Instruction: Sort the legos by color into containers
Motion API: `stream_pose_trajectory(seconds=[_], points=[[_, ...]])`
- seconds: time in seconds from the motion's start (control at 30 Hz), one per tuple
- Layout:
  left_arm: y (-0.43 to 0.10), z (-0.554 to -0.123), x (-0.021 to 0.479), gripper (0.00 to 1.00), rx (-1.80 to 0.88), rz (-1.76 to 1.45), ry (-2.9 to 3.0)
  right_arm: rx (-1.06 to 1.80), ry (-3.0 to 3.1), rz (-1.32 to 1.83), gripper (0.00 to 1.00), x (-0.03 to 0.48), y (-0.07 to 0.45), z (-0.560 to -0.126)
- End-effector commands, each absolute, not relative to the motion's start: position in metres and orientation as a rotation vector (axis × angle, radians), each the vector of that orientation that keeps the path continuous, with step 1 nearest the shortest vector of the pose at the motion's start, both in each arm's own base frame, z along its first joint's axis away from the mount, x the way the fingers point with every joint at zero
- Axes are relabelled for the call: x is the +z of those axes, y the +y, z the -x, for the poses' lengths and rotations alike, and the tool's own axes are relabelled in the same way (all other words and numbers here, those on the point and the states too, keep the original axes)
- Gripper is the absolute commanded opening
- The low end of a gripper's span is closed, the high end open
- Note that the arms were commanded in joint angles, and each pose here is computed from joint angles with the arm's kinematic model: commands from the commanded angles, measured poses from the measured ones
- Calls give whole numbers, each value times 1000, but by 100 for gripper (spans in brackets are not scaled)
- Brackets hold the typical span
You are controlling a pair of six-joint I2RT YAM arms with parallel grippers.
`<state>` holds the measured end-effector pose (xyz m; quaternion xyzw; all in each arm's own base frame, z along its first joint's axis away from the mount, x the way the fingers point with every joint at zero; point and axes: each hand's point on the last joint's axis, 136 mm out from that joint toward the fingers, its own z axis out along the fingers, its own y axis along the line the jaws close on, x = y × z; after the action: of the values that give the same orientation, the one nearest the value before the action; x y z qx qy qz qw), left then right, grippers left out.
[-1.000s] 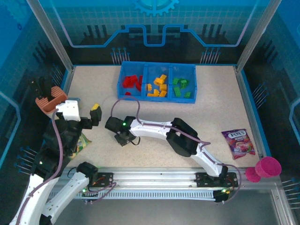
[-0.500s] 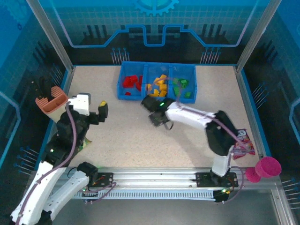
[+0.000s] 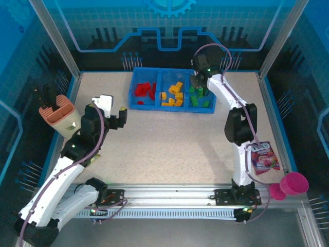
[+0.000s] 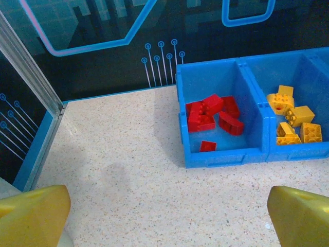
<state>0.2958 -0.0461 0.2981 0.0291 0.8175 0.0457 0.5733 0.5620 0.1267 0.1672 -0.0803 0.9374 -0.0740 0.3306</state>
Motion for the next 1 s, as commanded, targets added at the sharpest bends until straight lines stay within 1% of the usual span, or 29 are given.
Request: stream_pose_trajectory(seconds=[0.0, 0.1, 0.2, 0.33, 0.37, 0.53, 0.67, 0.73, 0.8, 0.83, 0.87, 0.9, 0.97], points=[[-40, -299, 320, 99, 124, -37, 1859, -187, 2490, 254, 25, 149, 122, -580], [-41, -299, 321, 99, 125, -42, 1860, -165, 2492, 232, 26, 140, 119, -595], [-41, -299, 322, 99, 125, -42, 1863, -165, 2495, 217, 29, 135, 115, -601], [-39, -296, 323, 99, 119, -33, 1862, -163, 2510, 207, 42, 129, 110, -601], [-39, -295, 323, 99, 117, -29, 1862, -162, 2507, 211, 45, 131, 111, -600], [-38, -293, 324, 99, 108, -17, 1861, -144, 2462, 205, 52, 152, 110, -592], [-21, -299, 312, 99, 249, 19, 1898, -99, 2429, 192, 57, 176, 112, -580], [-18, -304, 300, 99, 256, 31, 1908, -81, 2402, 195, 68, 190, 112, -570], [-16, -309, 288, 99, 194, 77, 1911, -54, 2369, 201, 78, 207, 113, -558], [-14, -312, 282, 99, 156, 107, 1913, -39, 2357, 207, 92, 215, 113, -551], [-11, -315, 278, 99, 116, 147, 1909, -22, 2339, 208, 100, 226, 113, -543], [-9, -319, 272, 99, 88, 174, 1902, -3, 2323, 207, 100, 237, 112, -532], [9, -324, 259, 99, 127, 252, 1891, 7, 2282, 190, 100, 258, 107, -512]])
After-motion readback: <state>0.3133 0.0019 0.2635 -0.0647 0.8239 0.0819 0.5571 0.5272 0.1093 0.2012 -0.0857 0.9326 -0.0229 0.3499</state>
